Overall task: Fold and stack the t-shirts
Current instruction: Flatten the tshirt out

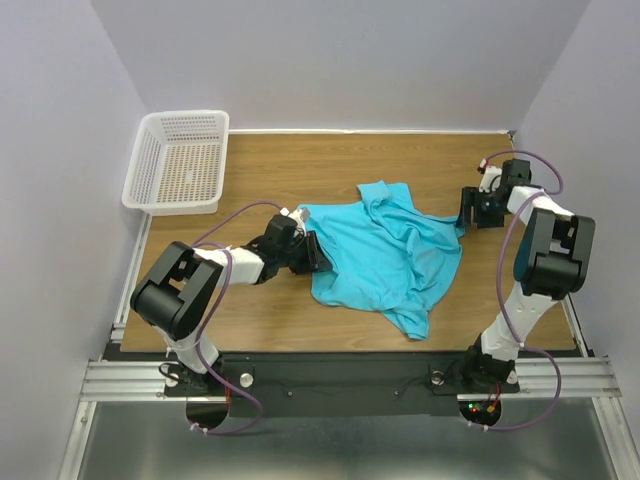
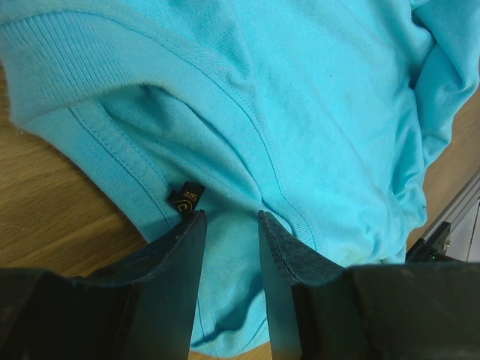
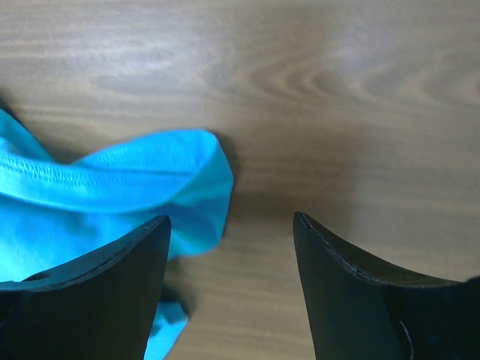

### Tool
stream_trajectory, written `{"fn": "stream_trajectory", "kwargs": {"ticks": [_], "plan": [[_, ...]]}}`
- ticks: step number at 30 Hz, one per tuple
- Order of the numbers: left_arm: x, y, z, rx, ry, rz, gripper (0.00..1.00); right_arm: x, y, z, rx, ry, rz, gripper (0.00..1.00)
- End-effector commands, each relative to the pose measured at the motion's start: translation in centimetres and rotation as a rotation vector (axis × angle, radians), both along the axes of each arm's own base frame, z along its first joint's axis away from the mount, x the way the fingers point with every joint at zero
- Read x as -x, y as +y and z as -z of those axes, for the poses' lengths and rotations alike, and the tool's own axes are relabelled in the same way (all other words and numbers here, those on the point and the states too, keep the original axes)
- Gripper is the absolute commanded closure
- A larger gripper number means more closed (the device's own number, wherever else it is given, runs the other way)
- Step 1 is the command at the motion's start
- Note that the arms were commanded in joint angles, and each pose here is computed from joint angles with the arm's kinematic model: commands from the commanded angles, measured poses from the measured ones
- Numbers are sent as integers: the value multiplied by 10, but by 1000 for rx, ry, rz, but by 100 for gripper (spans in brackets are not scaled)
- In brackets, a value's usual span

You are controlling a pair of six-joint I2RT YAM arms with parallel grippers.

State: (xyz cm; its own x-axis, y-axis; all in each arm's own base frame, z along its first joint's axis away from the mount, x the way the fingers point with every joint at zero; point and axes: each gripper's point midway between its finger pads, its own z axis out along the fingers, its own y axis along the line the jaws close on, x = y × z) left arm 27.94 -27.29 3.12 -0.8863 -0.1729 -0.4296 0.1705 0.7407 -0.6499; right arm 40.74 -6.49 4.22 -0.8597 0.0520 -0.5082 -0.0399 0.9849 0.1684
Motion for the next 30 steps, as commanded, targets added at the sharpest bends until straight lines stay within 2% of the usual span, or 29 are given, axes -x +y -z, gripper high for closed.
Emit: {"fn": "stream_trajectory", "kwargs": {"ticks": [1,6,13,14,16,18,19,25,27,29,30], "plan": [[12,16,23,-78,52,-2,54,-36,7,-20,-33,-118,-81,28],[14,18,24,-83,59,-4,54,-43,9,-2,-60,-92,-101,30],[13,19,20,-88,49,-14,53,-36,24,9,-131,-80,-162,48],[11,20,18,-91,41,-18,53,-34,28,9,-146,-81,-174,58],[8,20,10,-89,21,-27,53,-31,30,9,-148,-85,-194,70],[2,22,0,-95,-11,-47,49,-29,30,8,-140,-90,-206,93],[0,23,-5,-96,-23,-54,47,-29,29,8,-132,-91,-208,99],[-4,36,-39,-105,-107,-101,34,-30,-1,-7,-81,-118,-110,99],[1,43,-45,-105,-113,-118,33,-33,-28,-22,6,-155,-4,99],[7,47,-44,-104,-98,-127,32,-19,-62,-23,118,-146,125,99],[14,50,-42,-102,-88,-127,32,-16,-73,-38,156,-179,174,99]]}}
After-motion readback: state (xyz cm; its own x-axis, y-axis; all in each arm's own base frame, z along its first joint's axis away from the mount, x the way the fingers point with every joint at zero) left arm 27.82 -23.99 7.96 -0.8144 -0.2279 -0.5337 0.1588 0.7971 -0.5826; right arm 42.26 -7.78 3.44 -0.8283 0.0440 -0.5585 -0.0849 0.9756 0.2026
